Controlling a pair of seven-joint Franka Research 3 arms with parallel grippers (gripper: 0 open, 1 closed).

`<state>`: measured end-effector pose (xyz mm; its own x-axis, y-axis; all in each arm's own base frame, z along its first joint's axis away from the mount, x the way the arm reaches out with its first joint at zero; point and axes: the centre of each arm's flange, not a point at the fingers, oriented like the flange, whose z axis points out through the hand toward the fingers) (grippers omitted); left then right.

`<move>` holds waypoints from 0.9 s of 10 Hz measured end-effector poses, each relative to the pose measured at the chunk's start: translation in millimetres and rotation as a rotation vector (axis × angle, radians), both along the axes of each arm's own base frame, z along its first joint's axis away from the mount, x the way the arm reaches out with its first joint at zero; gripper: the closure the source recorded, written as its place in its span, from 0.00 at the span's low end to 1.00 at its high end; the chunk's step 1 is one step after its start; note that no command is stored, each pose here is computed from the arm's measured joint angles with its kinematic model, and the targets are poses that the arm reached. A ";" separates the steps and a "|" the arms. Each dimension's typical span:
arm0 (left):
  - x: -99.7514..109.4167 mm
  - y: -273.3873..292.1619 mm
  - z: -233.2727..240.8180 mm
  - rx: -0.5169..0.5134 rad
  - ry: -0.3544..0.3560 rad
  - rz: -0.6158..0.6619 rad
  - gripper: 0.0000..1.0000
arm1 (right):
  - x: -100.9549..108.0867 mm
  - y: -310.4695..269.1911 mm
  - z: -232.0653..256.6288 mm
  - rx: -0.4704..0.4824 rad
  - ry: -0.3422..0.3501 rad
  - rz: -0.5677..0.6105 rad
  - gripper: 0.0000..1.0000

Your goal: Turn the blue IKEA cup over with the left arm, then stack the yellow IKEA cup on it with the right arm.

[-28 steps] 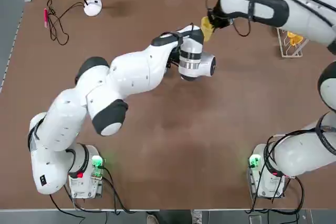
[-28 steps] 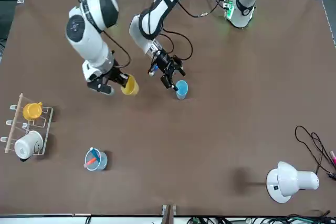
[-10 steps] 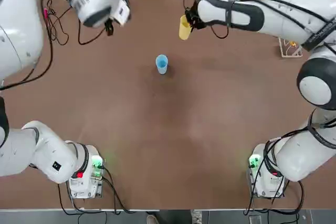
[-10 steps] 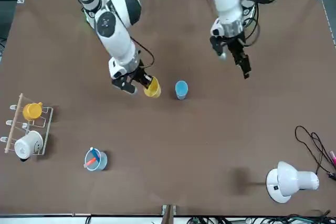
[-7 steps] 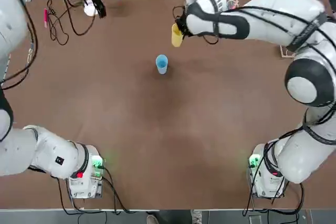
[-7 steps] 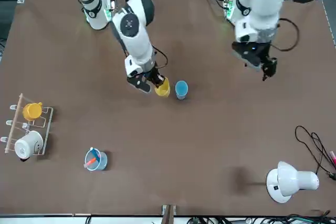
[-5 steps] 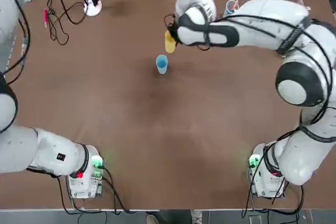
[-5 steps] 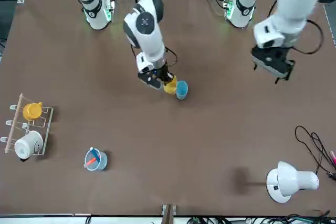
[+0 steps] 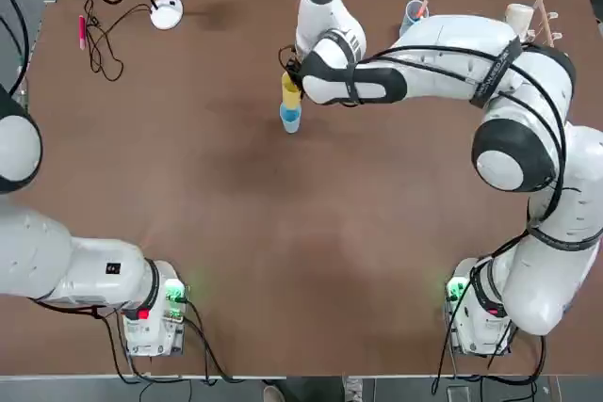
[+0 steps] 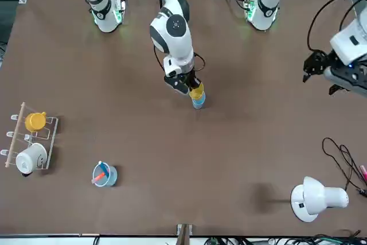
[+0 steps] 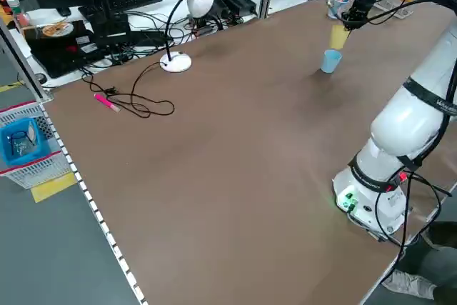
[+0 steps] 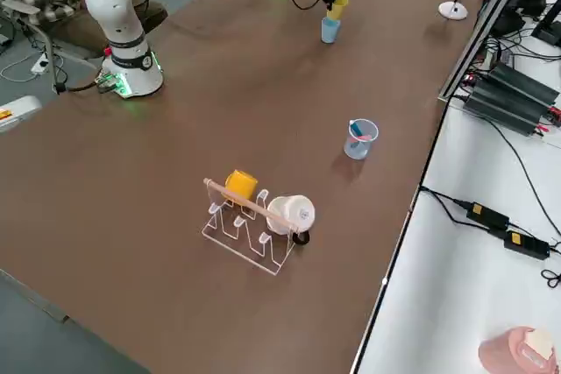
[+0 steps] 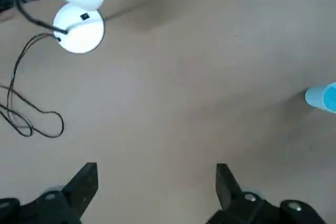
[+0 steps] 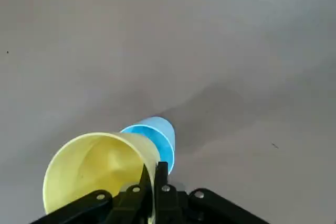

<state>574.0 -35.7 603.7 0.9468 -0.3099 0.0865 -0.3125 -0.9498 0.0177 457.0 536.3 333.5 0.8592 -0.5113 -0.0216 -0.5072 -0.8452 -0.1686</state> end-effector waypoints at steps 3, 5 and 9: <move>10.0 2.2 -14.5 -0.010 0.030 0.160 0.01 | -3.1 6.5 -14.6 0.006 -0.001 -0.007 0.96; 11.6 13.4 -4.6 -0.016 0.011 0.224 0.01 | -11.8 13.9 -18.9 -0.005 -0.007 -0.003 0.96; 11.1 45.6 21.5 -0.007 -0.022 0.287 0.01 | -19.9 20.6 -21.4 -0.004 -0.003 -0.003 0.96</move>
